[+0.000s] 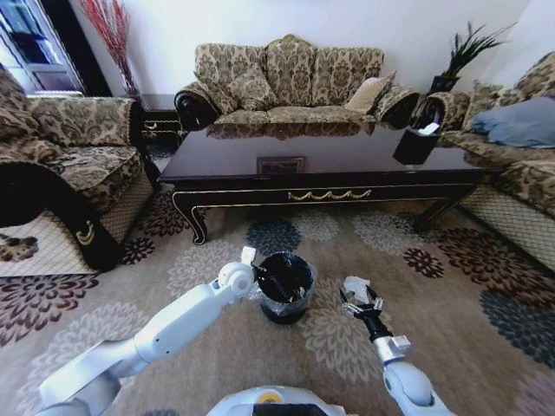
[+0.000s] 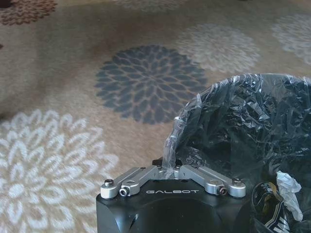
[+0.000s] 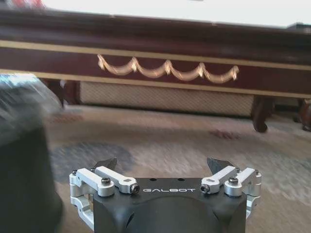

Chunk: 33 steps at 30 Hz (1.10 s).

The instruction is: Move to the front of the table and pick up the trash from the floor, then place it into the trash bin.

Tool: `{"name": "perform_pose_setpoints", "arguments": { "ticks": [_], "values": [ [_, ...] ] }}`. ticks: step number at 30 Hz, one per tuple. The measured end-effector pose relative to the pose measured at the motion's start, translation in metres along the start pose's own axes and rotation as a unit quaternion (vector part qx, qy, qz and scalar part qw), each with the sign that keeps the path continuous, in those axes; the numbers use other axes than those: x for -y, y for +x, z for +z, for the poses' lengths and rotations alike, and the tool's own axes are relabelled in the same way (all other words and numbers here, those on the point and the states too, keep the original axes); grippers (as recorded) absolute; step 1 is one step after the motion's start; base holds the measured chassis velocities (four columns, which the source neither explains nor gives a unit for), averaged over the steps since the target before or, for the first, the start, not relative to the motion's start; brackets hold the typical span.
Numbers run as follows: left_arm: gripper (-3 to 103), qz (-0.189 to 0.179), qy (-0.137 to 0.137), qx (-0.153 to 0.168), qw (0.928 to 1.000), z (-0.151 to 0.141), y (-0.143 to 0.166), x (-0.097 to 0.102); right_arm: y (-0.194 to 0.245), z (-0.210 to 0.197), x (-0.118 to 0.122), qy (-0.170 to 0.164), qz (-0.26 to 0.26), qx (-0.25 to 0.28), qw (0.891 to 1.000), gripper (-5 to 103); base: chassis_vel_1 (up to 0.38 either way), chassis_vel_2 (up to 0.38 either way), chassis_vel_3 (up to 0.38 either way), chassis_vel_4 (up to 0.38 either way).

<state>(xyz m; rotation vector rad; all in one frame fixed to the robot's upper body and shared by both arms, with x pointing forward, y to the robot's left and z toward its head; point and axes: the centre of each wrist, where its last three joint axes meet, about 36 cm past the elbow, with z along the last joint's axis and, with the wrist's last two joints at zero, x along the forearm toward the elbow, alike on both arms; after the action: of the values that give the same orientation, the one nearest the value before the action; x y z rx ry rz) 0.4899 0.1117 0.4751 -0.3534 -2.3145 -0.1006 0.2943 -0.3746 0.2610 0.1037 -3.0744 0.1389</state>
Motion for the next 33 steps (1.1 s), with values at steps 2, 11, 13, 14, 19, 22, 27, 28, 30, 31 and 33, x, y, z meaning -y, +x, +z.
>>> {"name": "perform_pose_setpoints", "arguments": {
  "ticks": [2, 11, 13, 14, 19, 22, 27, 28, 30, 31, 33],
  "values": [
    [2, -0.006, 0.003, 0.001, 1.0000, 0.000, 0.000, -0.007, -0.003, 0.007, 0.006, 0.002, 0.007, -0.008, 1.000, 100, -0.127, 0.139, 0.104, -0.113],
    [2, -0.035, 0.023, 0.005, 0.9991, 0.011, 0.010, -0.053, -0.036, 0.054, 0.032, -0.003, 0.068, -0.081, 0.994, 100, 0.000, -0.012, -0.022, -0.001],
    [2, -0.042, 0.024, 0.007, 0.9988, 0.015, 0.017, -0.064, -0.058, 0.061, 0.042, 0.001, 0.083, -0.100, 0.992, 100, 0.000, 0.000, 0.000, 0.000],
    [2, -0.042, 0.024, 0.007, 0.9988, 0.015, 0.017, -0.064, -0.058, 0.061, 0.042, 0.001, 0.083, -0.100, 0.992, 100, 0.000, 0.000, 0.000, 0.000],
    [2, -0.055, 0.011, 0.009, 0.9984, 0.024, 0.015, -0.071, -0.093, 0.064, 0.063, -0.008, 0.121, -0.119, 0.985, 100, 0.000, 0.000, 0.000, 0.000],
    [2, -0.043, 0.011, 0.012, 0.9990, 0.028, 0.023, -0.066, -0.114, 0.072, 0.078, -0.018, 0.140, -0.140, 0.980, 100, 0.000, 0.000, 0.000, 0.000],
    [2, -0.039, 0.007, 0.011, 0.9991, 0.026, 0.027, -0.063, -0.122, 0.081, 0.076, -0.038, 0.143, -0.156, 0.977, 100, 0.000, 0.000, 0.000, 0.000],
    [2, -0.039, 0.007, 0.011, 0.9991, 0.026, 0.027, -0.063, -0.122, 0.081, 0.076, -0.038, 0.143, -0.156, 0.977, 100, 0.000, 0.000, 0.000, 0.000],
    [2, -0.039, 0.006, 0.011, 0.9991, 0.024, 0.028, -0.062, -0.124, 0.084, 0.074, -0.048, 0.141, -0.160, 0.976, 100, 0.000, 0.000, 0.000, 0.000],
    [2, -0.038, 0.006, 0.010, 0.9992, 0.023, 0.028, -0.060, -0.126, 0.086, 0.073, -0.051, 0.138, -0.163, 0.976, 101, 0.000, 0.000, 0.000, 0.000],
    [2, -0.037, 0.006, 0.010, 0.9993, 0.023, 0.028, -0.059, -0.126, 0.087, 0.072, -0.052, 0.137, -0.164, 0.976, 97, 0.000, 0.000, 0.000, 0.000]
  ]
}}
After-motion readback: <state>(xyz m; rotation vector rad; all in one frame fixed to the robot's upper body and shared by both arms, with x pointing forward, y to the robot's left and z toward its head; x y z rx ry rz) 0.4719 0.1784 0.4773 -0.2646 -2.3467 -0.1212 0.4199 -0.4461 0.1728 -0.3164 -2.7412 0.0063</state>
